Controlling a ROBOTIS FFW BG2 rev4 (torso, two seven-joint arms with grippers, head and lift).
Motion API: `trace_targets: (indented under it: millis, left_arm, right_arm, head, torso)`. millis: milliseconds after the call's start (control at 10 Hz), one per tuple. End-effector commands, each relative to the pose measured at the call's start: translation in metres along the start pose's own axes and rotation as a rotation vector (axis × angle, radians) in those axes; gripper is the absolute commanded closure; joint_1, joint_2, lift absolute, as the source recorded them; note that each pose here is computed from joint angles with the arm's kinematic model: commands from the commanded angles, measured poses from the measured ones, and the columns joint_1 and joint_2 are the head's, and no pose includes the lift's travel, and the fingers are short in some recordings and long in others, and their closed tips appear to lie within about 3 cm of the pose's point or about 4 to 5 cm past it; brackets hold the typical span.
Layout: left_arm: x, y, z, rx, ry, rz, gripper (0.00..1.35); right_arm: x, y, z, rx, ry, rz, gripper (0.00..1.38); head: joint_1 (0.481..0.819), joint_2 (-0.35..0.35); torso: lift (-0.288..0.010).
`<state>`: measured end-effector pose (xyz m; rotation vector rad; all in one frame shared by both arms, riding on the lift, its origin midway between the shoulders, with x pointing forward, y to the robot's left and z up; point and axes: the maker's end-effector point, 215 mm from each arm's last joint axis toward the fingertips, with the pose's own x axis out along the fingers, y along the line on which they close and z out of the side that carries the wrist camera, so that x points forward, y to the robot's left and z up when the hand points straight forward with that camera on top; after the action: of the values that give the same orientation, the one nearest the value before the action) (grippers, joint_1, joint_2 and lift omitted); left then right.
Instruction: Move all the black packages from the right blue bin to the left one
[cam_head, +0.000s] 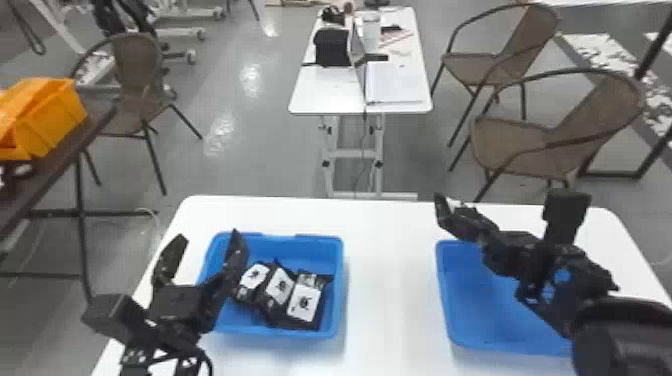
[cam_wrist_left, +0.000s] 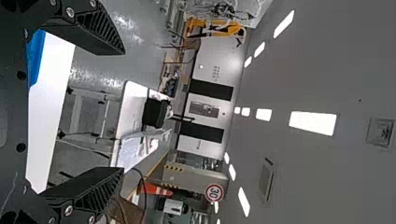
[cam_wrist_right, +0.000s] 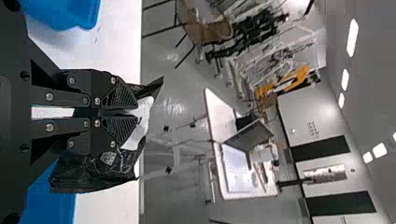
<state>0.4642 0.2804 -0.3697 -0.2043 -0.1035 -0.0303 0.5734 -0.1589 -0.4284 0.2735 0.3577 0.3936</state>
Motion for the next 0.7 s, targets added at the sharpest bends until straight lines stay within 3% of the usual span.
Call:
trace_targets:
  millis: [0, 300, 600]
  left_arm:
    - [0.009, -0.016, -0.007, -0.034, 0.02, -0.024, 0.15]
    - [0.033, -0.06, -0.02, -0.075, 0.085, -0.139, 0.15]
    - [0.046, -0.082, -0.024, -0.088, 0.097, -0.191, 0.15]
  right_arm:
    - [0.024, 0.05, 0.015, 0.064, -0.024, 0.123, 1.08]
    - [0.052, 0.142, 0.036, 0.181, -0.05, 0.335, 1.08]
    - [0.075, 0.211, 0.059, 0.263, -0.072, 0.494, 1.08]
  head:
    - [0.695, 0.122]
    - [0.695, 0.173]
    - [0.695, 0.217]
  torso:
    - [0.0]
    - [0.0]
    - [0.0]
